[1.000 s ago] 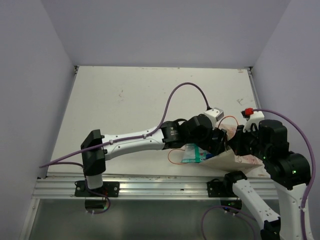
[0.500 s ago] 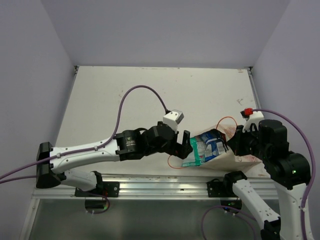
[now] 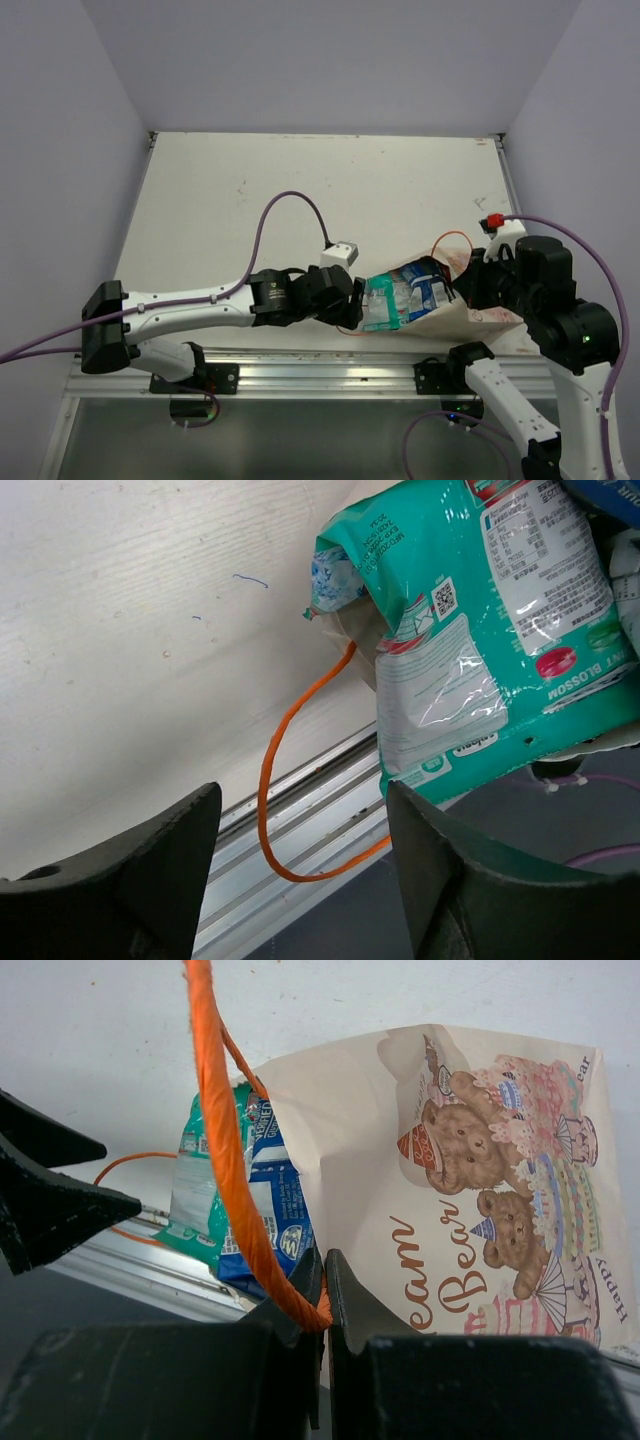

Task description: Place the snacks into the paper bag

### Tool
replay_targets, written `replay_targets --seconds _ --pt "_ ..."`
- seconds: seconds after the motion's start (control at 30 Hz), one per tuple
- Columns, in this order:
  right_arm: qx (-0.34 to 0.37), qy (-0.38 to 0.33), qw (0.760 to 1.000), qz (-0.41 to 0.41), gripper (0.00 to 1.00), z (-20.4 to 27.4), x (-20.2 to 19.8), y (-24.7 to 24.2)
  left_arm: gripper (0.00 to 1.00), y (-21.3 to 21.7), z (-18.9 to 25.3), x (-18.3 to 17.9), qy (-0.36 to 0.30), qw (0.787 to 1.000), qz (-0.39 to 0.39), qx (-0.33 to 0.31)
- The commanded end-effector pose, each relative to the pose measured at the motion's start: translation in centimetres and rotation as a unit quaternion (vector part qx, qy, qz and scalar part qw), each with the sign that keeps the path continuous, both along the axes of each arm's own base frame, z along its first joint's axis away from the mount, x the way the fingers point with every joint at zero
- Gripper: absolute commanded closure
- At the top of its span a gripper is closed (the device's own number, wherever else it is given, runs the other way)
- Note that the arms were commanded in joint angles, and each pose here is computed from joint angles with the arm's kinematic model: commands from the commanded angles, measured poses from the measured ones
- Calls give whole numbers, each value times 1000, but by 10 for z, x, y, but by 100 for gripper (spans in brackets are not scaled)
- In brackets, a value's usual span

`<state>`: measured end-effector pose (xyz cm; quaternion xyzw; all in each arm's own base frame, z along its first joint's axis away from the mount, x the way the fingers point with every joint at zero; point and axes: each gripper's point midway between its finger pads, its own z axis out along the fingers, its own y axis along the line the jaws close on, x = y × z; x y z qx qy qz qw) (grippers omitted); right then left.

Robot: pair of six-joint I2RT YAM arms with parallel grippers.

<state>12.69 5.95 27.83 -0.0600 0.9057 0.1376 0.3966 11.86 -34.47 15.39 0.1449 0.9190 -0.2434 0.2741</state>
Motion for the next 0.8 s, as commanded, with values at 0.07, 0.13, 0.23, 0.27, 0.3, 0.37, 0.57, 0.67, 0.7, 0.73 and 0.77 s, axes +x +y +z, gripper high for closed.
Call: replay_targets --seconds 0.07,0.13,0.23,0.27,0.3,0.37,0.57,0.67,0.7,0.73,0.77 --pt "30 -63 997 18 100 28 17 12 43 2 -6 -1 9 1000 7 3" --pt "29 -65 997 18 100 29 18 12 50 1 -11 -3 16 1000 1 5" --pt "29 -63 997 17 100 28 17 12 62 -1 -12 -5 19 1000 -5 3" --pt "29 -63 997 17 100 28 17 12 68 -1 -13 -5 21 1000 -7 5" --pt "29 -63 997 16 100 28 17 12 71 -1 -15 -7 27 1000 -12 7" --pt "29 -61 998 16 100 27 17 12 88 1 -20 -9 34 999 -16 16" --pt "30 -56 998 18 100 23 15 12 100 0 26 3 7 1000 0 -2" --pt "31 -52 998 28 100 21 15 15 100 -1 83 19 -22 998 27 -49" --pt "31 -49 998 33 100 20 16 16 100 0 97 28 -22 997 40 -68" --pt "31 -46 998 34 100 19 16 17 100 1 116 33 -29 994 50 -93" --pt "30 -41 998 36 100 18 17 18 100 -1 138 39 -39 990 59 -121"
